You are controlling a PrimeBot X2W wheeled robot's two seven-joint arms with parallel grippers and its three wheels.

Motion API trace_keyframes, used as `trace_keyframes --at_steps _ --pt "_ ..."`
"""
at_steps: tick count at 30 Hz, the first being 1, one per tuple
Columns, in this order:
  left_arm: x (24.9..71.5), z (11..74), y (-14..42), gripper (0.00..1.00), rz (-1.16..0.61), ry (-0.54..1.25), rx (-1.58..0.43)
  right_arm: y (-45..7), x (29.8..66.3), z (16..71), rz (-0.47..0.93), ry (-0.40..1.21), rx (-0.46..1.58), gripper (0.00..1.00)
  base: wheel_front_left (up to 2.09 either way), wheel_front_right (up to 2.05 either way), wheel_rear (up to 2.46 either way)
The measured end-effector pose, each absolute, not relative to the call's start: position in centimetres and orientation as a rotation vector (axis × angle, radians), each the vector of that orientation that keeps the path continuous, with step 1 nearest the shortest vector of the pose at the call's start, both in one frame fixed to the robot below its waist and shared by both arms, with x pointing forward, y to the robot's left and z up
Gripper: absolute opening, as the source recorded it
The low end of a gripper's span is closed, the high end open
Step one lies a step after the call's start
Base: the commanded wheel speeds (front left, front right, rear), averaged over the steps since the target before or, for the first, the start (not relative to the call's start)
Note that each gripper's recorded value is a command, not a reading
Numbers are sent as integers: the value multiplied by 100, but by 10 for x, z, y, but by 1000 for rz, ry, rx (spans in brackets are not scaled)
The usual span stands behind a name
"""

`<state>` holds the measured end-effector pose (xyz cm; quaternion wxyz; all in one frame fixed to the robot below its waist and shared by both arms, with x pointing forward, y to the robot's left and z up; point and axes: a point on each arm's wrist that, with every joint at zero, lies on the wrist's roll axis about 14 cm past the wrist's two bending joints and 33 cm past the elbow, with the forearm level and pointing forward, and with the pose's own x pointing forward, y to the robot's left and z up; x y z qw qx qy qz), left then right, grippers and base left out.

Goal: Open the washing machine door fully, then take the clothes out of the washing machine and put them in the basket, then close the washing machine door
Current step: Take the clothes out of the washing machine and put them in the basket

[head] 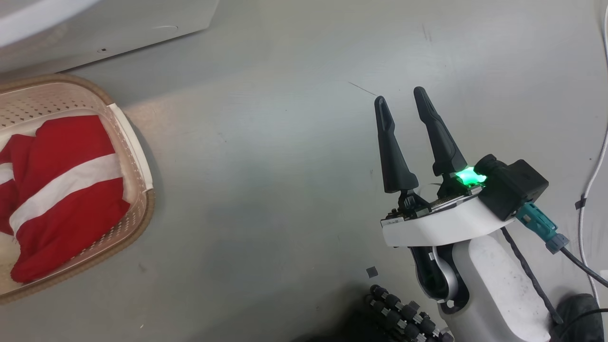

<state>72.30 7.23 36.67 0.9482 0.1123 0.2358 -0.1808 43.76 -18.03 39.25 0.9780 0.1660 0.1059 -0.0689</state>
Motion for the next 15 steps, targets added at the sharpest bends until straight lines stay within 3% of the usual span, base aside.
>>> trace_keyframes --at_steps 15 --pt "719 317 97 100 -316 728 359 -186 435 390 -163 225 332 100 0 0 0"
